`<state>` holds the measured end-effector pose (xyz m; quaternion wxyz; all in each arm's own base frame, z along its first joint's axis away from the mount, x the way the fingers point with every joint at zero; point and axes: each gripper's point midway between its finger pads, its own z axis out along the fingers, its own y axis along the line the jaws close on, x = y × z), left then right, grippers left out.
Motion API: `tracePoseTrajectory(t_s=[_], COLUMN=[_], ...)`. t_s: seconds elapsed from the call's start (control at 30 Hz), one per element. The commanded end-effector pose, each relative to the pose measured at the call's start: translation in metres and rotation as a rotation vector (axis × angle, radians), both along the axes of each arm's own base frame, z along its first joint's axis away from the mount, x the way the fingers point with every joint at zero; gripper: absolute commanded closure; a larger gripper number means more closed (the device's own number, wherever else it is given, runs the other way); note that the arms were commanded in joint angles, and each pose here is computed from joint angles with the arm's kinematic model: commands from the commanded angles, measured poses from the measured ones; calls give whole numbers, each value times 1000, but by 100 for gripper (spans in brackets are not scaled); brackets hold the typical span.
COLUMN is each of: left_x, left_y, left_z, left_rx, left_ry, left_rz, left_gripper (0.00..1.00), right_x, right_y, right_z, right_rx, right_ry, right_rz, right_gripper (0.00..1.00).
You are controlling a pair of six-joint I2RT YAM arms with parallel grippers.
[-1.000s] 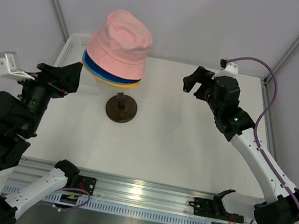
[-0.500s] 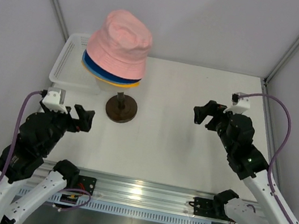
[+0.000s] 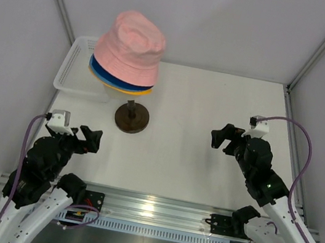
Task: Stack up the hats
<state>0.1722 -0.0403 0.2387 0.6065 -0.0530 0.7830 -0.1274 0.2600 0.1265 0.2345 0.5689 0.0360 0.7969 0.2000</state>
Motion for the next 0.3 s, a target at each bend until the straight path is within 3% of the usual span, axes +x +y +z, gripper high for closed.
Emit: tracePoseTrajectory(t_s=[0.0, 0.27], left_x=[5, 10], left_y=[-1, 1], left_z=[5, -4], left_rx=[-32, -6], left_ry=[-21, 23], left_rz=[15, 41], left_gripper=[1, 1], right_x=[-1, -2], right_y=[-2, -9], right_z=[15, 17], right_rx=[38, 26], right_ry=[-48, -63], right_rz=[-15, -39], right_gripper=[0, 0])
